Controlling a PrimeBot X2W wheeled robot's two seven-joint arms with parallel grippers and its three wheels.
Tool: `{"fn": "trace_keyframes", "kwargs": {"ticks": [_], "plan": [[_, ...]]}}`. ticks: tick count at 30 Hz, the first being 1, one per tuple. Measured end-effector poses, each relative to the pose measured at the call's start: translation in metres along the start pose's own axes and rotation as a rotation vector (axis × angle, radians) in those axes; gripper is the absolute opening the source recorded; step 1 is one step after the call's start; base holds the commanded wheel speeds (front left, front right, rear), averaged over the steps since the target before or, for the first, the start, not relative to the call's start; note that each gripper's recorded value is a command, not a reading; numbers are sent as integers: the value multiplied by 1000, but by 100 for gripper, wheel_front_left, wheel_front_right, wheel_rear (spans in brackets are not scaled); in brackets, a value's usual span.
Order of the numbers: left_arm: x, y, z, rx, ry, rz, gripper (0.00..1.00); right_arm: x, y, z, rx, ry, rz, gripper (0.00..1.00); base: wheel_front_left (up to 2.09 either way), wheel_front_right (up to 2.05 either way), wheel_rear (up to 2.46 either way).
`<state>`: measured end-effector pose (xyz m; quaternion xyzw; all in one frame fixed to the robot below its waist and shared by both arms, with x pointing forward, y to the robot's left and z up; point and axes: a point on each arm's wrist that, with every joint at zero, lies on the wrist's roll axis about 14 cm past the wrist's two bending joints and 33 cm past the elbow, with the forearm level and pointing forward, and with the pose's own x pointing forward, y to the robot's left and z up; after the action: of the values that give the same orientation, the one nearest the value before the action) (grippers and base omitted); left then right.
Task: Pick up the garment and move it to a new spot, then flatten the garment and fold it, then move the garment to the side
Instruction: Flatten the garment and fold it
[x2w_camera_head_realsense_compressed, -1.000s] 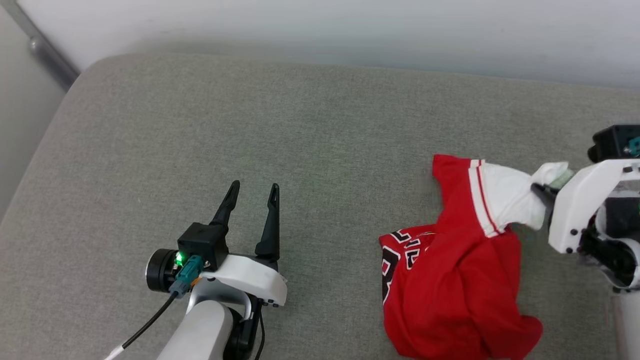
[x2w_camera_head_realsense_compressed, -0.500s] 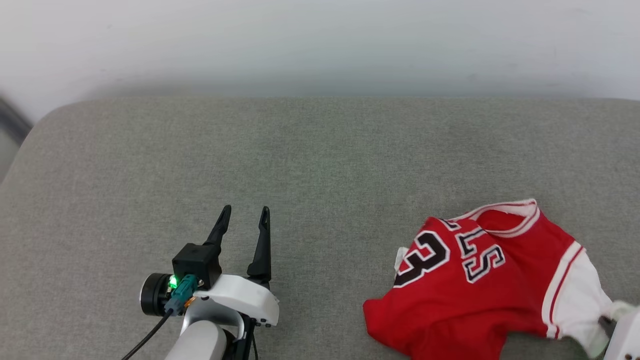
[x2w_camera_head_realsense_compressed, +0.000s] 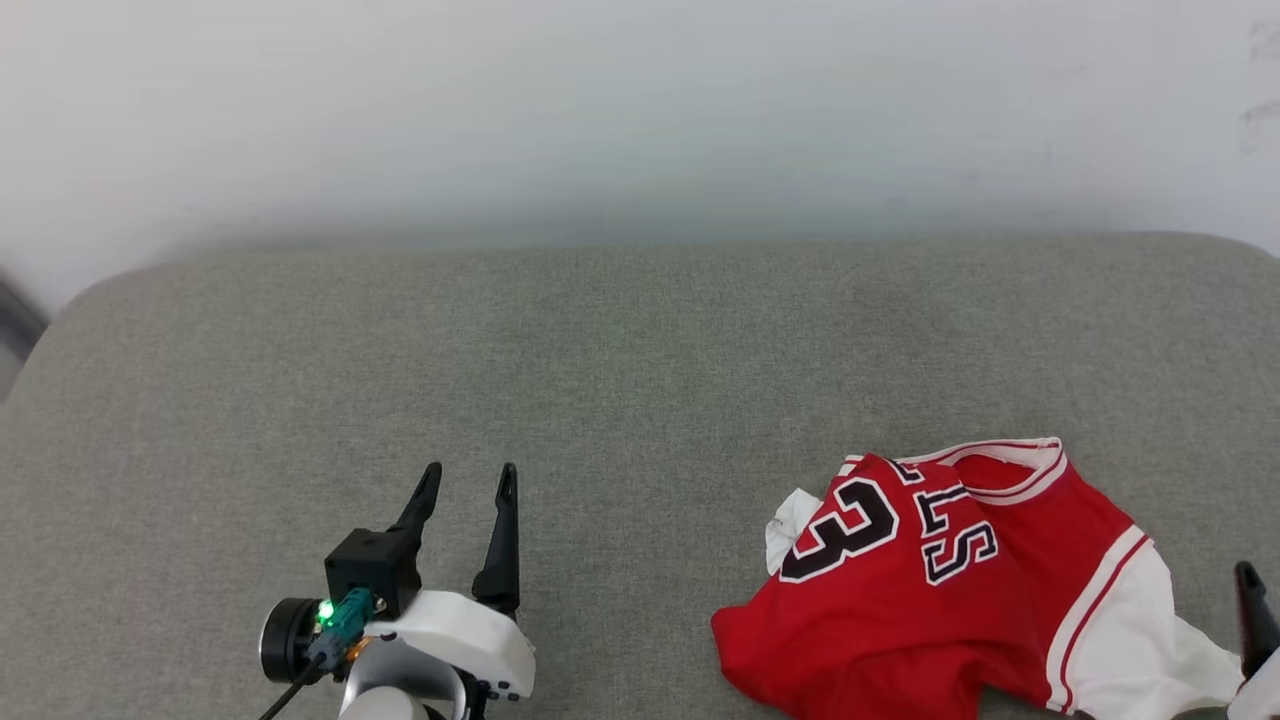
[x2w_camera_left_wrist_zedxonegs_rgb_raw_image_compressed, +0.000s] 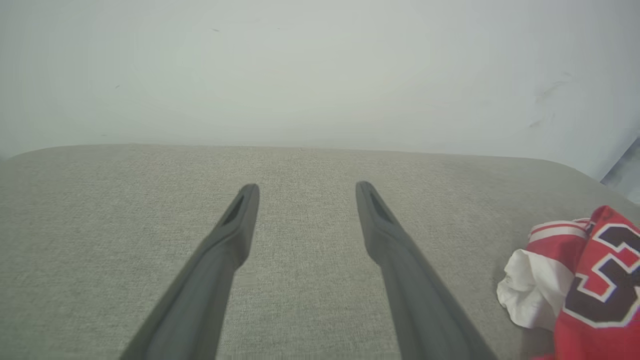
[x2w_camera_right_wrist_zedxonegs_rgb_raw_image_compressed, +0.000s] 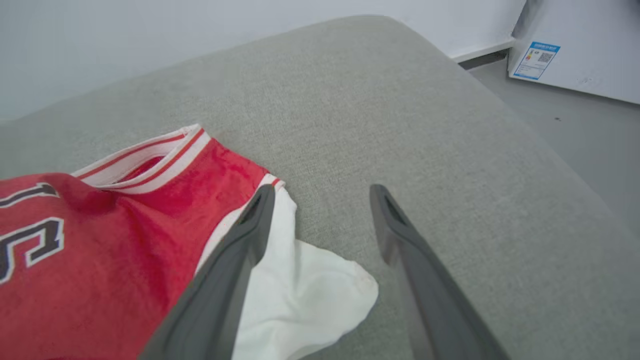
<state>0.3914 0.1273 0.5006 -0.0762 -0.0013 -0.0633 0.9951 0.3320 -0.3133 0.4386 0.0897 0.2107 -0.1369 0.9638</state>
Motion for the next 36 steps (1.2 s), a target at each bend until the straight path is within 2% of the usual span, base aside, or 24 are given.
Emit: {"fn": "trace_keyframes", "kwargs": {"ticks": [4,11,17,23,29,32,36], "plan": [[-10,4,2,5,3,13,100,-8,16,37,-51,-188,45,100,0,0,0],[-20,11,5,21,10,29,100,-31,74,77,-146,-422,203,100,0,0,0],[-25,15,6,32,21,40,100,-54,119,73,-177,-466,323,100,0,0,0],[-25,10,7,43,35,26,100,-70,130,70,-160,-470,348,100,0,0,0],[-2,-35,21,71,36,-128,100,-72,129,69,-155,-455,343,100,0,0,0],[15,-76,32,82,39,-263,100,-71,132,70,-153,-446,348,100,0,0,0],[25,-128,17,128,161,-462,100,-67,131,71,-144,-438,340,100,0,0,0]]}}
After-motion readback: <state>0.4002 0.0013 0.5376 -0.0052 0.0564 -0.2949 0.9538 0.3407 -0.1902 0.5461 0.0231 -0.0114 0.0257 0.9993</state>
